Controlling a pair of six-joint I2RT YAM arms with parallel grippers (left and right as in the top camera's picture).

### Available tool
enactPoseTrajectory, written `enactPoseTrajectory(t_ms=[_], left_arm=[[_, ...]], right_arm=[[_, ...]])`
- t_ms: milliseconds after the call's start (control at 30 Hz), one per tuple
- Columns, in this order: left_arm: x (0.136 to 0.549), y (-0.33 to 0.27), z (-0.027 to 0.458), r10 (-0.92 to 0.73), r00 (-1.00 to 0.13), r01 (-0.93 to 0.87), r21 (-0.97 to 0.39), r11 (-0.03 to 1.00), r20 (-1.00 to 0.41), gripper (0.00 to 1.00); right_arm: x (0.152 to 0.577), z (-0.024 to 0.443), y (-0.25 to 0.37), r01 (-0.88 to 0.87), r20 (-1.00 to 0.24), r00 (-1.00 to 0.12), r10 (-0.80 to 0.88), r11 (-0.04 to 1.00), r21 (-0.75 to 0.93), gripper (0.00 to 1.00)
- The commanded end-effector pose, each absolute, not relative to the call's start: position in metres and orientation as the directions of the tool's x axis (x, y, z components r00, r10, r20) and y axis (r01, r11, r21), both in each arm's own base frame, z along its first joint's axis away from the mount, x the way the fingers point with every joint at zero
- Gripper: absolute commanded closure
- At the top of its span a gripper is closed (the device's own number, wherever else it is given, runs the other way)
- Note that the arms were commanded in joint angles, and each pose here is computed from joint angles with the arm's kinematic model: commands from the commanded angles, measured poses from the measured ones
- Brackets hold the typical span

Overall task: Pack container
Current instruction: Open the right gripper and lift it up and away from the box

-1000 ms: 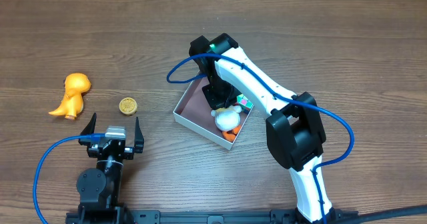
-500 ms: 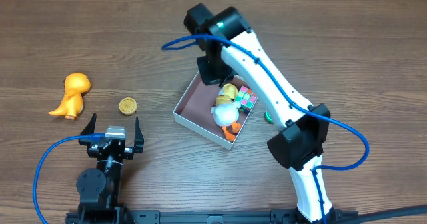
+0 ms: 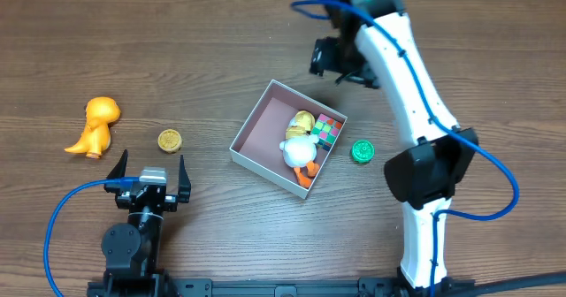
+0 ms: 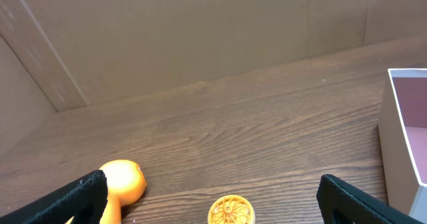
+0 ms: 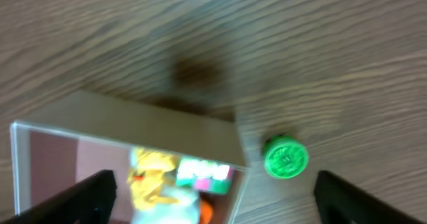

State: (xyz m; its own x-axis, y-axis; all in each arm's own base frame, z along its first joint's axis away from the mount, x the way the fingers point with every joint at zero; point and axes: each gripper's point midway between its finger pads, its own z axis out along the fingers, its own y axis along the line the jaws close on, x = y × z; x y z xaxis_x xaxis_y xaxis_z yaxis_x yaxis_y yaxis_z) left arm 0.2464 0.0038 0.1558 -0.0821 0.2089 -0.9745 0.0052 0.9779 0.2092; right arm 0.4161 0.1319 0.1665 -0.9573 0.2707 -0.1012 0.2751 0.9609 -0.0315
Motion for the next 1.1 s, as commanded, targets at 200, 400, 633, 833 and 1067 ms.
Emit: enactPoseTrajectory(t_ms=[200, 400, 633, 833, 1067], left_arm=[[0.246, 0.008, 0.154, 0.198, -0.089, -0.015, 0.200, 0.980, -0.976, 0.00], [0.246, 0.008, 0.154, 0.198, -0.089, -0.015, 0.200, 0.980, -0.976, 0.00], [0.246, 0.008, 0.154, 0.198, -0.089, -0.015, 0.200, 0.980, -0.976, 0.00], [0.246, 0.008, 0.154, 0.198, -0.089, -0.015, 0.200, 0.980, -0.976, 0.00], [0.246, 0.008, 0.154, 0.198, -0.089, -0.015, 0.200, 0.980, -0.976, 0.00]], right_arm=[[0.422, 0.181, 0.106, 0.349, -0.087, -0.932, 0.353, 0.935, 0.057, 0.00], [0.416, 0.183, 0.129, 0.212, -0.030, -0.975, 0.220, 0.963, 0.168, 0.00], [0.402, 0.191, 0.173, 0.085, 0.024, -0.996, 0.081, 0.936, 0.342, 0.00], [0.399, 0.200, 0.168, 0.085, -0.050, -0.994, 0.099, 0.970, 0.227, 0.00], [0.392, 0.254, 0.140, 0.117, -0.226, -0.962, 0.155, 0.978, 0.171, 0.00]])
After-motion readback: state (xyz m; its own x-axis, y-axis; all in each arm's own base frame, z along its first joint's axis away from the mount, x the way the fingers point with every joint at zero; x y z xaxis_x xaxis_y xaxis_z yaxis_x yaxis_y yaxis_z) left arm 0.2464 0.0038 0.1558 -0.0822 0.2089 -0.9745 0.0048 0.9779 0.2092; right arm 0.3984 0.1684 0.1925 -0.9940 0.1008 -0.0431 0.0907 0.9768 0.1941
